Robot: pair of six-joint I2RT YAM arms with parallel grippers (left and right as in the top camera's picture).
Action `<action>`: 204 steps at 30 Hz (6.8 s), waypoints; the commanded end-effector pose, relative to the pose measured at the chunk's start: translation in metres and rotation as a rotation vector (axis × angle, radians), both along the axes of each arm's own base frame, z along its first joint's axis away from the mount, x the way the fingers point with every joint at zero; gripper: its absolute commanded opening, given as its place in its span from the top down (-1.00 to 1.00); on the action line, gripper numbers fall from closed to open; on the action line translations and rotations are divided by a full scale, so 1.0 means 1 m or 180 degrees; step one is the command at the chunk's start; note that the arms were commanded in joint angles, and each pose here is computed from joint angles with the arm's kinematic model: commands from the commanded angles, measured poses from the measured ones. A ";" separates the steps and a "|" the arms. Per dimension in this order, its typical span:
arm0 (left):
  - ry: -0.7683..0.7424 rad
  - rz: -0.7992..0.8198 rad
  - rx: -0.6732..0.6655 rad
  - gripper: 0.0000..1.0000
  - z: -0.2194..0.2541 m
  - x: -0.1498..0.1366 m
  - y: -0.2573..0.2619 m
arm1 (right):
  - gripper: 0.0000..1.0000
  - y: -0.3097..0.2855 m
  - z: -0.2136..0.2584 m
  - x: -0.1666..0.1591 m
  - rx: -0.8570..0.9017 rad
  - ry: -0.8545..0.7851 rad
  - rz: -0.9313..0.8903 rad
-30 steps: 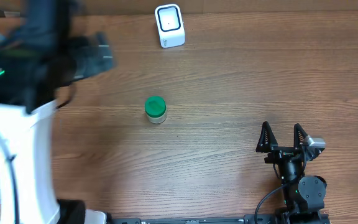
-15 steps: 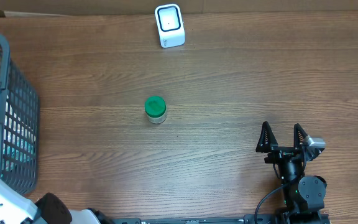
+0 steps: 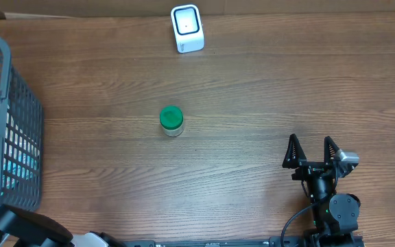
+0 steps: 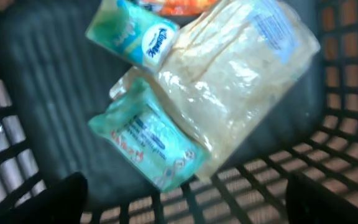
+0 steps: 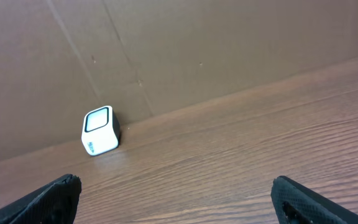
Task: Scan the item barcode
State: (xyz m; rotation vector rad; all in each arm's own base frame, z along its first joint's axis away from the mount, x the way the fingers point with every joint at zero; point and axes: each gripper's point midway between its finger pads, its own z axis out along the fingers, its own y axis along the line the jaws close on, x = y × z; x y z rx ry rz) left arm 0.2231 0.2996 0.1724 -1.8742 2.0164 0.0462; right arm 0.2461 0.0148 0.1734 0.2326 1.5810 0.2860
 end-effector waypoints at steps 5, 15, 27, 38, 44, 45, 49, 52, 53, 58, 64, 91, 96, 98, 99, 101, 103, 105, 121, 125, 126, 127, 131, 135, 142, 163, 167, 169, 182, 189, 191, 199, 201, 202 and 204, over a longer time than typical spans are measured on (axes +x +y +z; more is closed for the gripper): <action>0.0394 -0.0217 0.0193 -0.57 -0.067 -0.020 0.003 | -1.00 -0.002 -0.003 0.000 -0.0013 0.0004 -0.0036; 0.0502 -0.0757 0.0561 -0.41 -0.088 -0.016 0.014 | -1.00 -0.002 -0.003 0.000 -0.0013 0.0003 -0.0036; 0.0696 -0.1054 0.0087 -0.42 -0.153 -0.014 0.005 | -1.00 -0.002 -0.003 0.000 -0.0013 0.0004 -0.0036; 0.0753 -0.1057 -0.0052 0.91 -0.171 -0.014 0.005 | -1.00 -0.002 -0.003 0.000 -0.0013 0.0004 -0.0036; 0.0724 -0.1041 -0.0047 0.92 -0.155 -0.008 0.011 | -1.00 -0.002 -0.003 0.000 -0.0013 0.0004 -0.0036; 0.0710 -0.1027 -0.0056 0.92 -0.152 -0.007 0.012 | -1.00 -0.002 -0.003 0.000 -0.0013 0.0003 -0.0036; 0.0441 -0.1064 -0.0144 0.92 -0.125 0.013 0.014 | -1.00 -0.002 -0.003 0.000 -0.0013 0.0003 -0.0036; 0.0148 -0.1136 -0.0198 0.92 -0.100 0.032 0.014 | -1.00 -0.002 -0.003 0.000 -0.0013 0.0003 -0.0036; 0.0032 -0.1167 -0.0222 0.92 -0.092 0.039 0.013 | -1.00 -0.002 -0.003 0.000 -0.0013 0.0003 -0.0036; -0.0338 -0.1278 -0.0290 0.91 -0.057 0.061 0.010 | -1.00 -0.002 -0.003 0.000 -0.0013 0.0003 -0.0036; -0.1010 -0.1479 -0.0411 0.92 -0.003 0.094 -0.002 | -1.00 -0.002 -0.003 0.000 -0.0013 0.0003 -0.0036; -0.1243 -0.4544 -0.0149 0.91 0.150 0.174 -0.389 | -1.00 -0.002 -0.003 0.000 -0.0013 0.0003 -0.0036; -0.0548 -0.5089 0.0094 0.92 0.074 0.191 -0.481 | -1.00 -0.002 -0.003 0.000 -0.0013 0.0004 -0.0036; -0.0288 -0.5239 0.0247 0.91 0.042 0.196 -0.507 | -1.00 -0.002 -0.003 0.000 -0.0013 0.0004 -0.0036; -0.0100 -0.5329 0.0369 0.92 0.018 0.199 -0.521 | -1.00 -0.002 -0.003 0.000 -0.0013 0.0003 -0.0036; 0.0194 -0.5575 0.0439 0.91 -0.028 0.198 -0.547 | -1.00 -0.002 -0.003 0.000 -0.0013 0.0004 -0.0036; 0.0349 -0.5681 0.0397 0.92 -0.052 0.195 -0.558 | -1.00 -0.002 -0.003 0.000 -0.0013 0.0003 -0.0036; 0.0545 -0.5743 0.0337 0.89 -0.077 0.189 -0.565 | -1.00 -0.002 -0.003 0.000 -0.0013 0.0004 -0.0036; 0.0673 -0.5732 0.0306 -0.27 -0.059 0.195 -0.544 | -1.00 -0.002 -0.003 0.000 -0.0013 0.0004 -0.0036; 0.0147 -0.5501 0.0464 -0.27 0.028 0.213 -0.521 | -1.00 -0.002 -0.003 0.000 -0.0013 0.0004 -0.0036; -0.0093 -0.5383 0.0569 -0.27 0.065 0.216 -0.506 | -1.00 -0.002 -0.003 0.000 -0.0013 0.0003 -0.0036; -0.0239 -0.5300 0.0639 -0.29 0.088 0.217 -0.496 | -0.99 -0.002 -0.003 0.000 -0.0013 0.0003 -0.0036; -0.0799 -0.4740 0.0997 -0.36 0.182 0.208 -0.419 | -1.00 -0.002 -0.003 0.000 -0.0013 0.0003 -0.0036; -0.0776 -0.3839 0.1116 -0.38 0.216 0.186 -0.317 | -1.00 -0.002 -0.003 0.000 -0.0013 0.0003 -0.0036; -0.0388 -0.1694 0.0836 -0.35 0.197 0.124 -0.093 | -1.00 -0.002 -0.003 0.000 -0.0013 0.0003 -0.0036; 0.0719 -0.0893 -0.0216 -0.38 0.013 0.088 0.039 | -1.00 -0.002 -0.003 0.000 -0.0013 0.0004 -0.0036; 0.0978 -0.0889 -0.0372 -0.38 -0.028 0.080 0.038 | -1.00 -0.002 -0.003 0.000 -0.0013 0.0003 -0.0036; 0.1076 -0.0945 -0.0448 -0.38 -0.049 0.078 0.034 | -0.99 -0.002 -0.003 0.000 -0.0013 0.0004 -0.0036; 0.1500 -0.1474 -0.0362 -0.50 -0.147 0.069 0.026 | -1.00 -0.002 -0.003 0.000 -0.0013 0.0003 -0.0036; 0.1582 -0.1575 -0.0461 -0.46 -0.183 0.055 0.012 | -1.00 -0.002 -0.003 0.000 -0.0013 0.0003 -0.0036; 0.1608 -0.1578 -0.0501 -0.18 -0.189 0.050 0.008 | -1.00 -0.002 -0.003 0.000 -0.0013 0.0003 -0.0036; 0.1552 -0.1544 -0.0558 0.21 -0.187 0.052 0.005 | -1.00 -0.002 -0.003 0.000 -0.0013 0.0004 -0.0036; 0.1492 -0.1541 -0.0592 0.54 -0.182 0.056 0.004 | -1.00 -0.002 -0.003 0.000 -0.0013 0.0004 -0.0036; 0.1491 -0.1541 -0.0592 0.71 -0.179 0.057 0.005 | -1.00 -0.002 -0.003 0.000 -0.0013 0.0004 -0.0036; 0.1484 -0.1531 -0.0584 0.86 -0.170 0.059 0.008 | -1.00 -0.002 -0.003 0.000 -0.0013 0.0003 -0.0036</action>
